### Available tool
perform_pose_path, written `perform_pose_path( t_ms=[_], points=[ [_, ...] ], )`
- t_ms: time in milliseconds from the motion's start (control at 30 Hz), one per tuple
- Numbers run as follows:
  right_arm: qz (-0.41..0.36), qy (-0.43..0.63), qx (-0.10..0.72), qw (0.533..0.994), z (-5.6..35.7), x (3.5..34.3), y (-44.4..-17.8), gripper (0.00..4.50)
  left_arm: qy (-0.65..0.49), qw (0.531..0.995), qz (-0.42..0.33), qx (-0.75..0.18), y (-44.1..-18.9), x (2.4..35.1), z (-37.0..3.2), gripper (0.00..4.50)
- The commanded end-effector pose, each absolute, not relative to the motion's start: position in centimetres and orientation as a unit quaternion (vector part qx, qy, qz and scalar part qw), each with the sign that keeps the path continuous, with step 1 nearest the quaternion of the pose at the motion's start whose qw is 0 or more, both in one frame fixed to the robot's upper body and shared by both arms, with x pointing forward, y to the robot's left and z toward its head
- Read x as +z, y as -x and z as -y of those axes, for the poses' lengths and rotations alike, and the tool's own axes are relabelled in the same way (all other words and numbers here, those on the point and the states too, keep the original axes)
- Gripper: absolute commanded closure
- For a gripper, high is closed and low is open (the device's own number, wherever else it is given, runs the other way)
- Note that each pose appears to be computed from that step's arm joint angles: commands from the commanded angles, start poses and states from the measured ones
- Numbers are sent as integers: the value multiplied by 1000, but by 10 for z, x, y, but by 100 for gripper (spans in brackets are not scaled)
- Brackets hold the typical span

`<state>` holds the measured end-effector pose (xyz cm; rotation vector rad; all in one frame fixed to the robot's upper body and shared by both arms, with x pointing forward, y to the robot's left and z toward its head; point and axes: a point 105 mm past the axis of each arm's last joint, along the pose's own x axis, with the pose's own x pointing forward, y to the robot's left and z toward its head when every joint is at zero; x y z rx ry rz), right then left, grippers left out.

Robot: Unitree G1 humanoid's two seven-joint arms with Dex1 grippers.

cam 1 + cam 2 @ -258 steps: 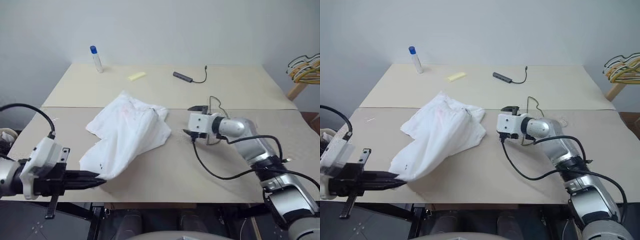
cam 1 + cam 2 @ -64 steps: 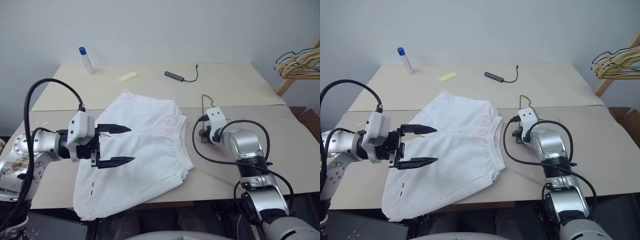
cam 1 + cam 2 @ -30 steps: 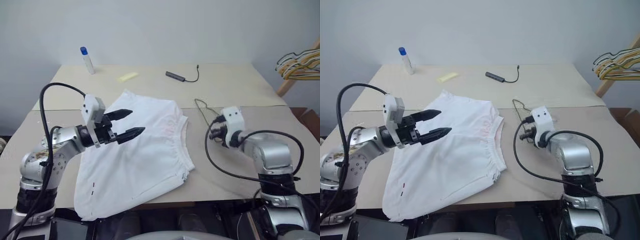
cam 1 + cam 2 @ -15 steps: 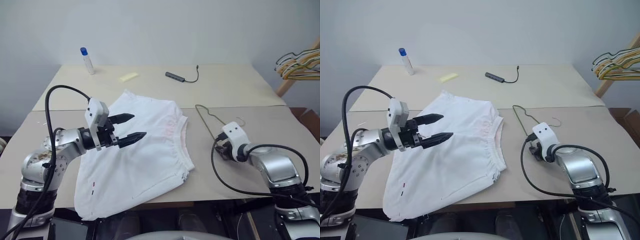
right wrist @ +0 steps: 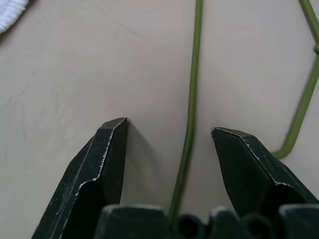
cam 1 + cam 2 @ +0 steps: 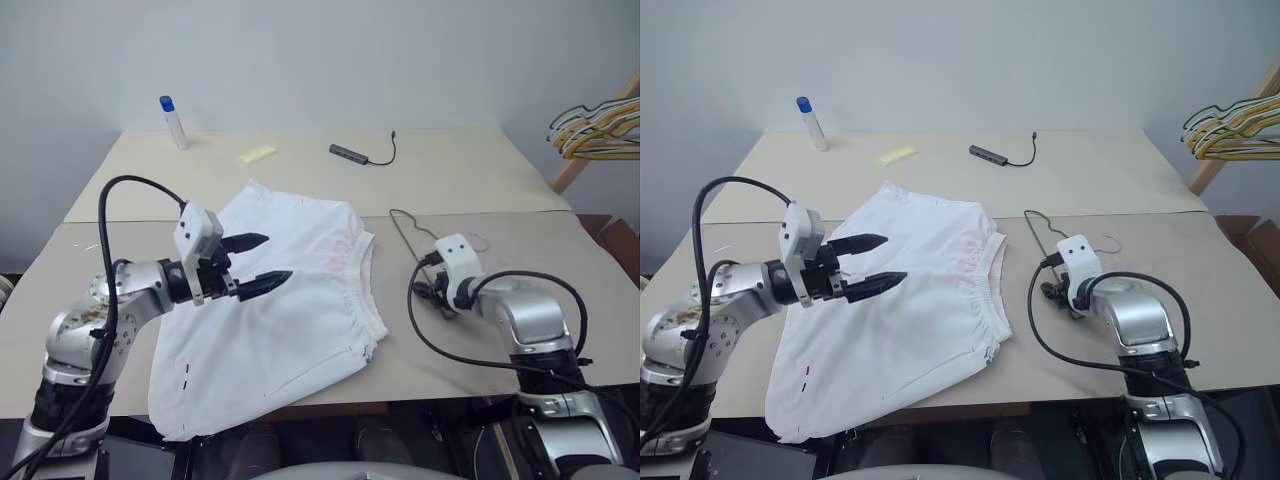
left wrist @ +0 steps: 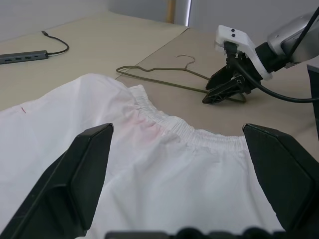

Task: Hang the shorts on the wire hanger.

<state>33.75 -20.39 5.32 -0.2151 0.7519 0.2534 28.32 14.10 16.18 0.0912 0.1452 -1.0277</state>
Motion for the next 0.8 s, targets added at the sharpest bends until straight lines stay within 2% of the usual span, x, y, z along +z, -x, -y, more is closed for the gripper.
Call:
perform_pose_path(
  t_ms=[33,133,367,533,667,800],
  points=[
    [-400,90,111,905,210,40,-332,153,-60,865,-47,-497,-281,171,-139,0],
    [-416,92,106,899,210,33,-327,224,-59,864,-47,-498,-280,171,-138,0],
    [-419,109,102,895,212,32,-327,448,-56,865,-46,-497,-281,170,-136,0],
    [-387,123,86,910,215,43,-337,448,-42,870,-42,-490,-284,170,-133,0],
    [-251,134,58,957,211,95,-362,448,35,892,-40,-449,-302,174,-131,0],
    [-128,170,101,972,190,140,-368,448,192,882,-37,-428,-316,188,-121,0]
  ],
)
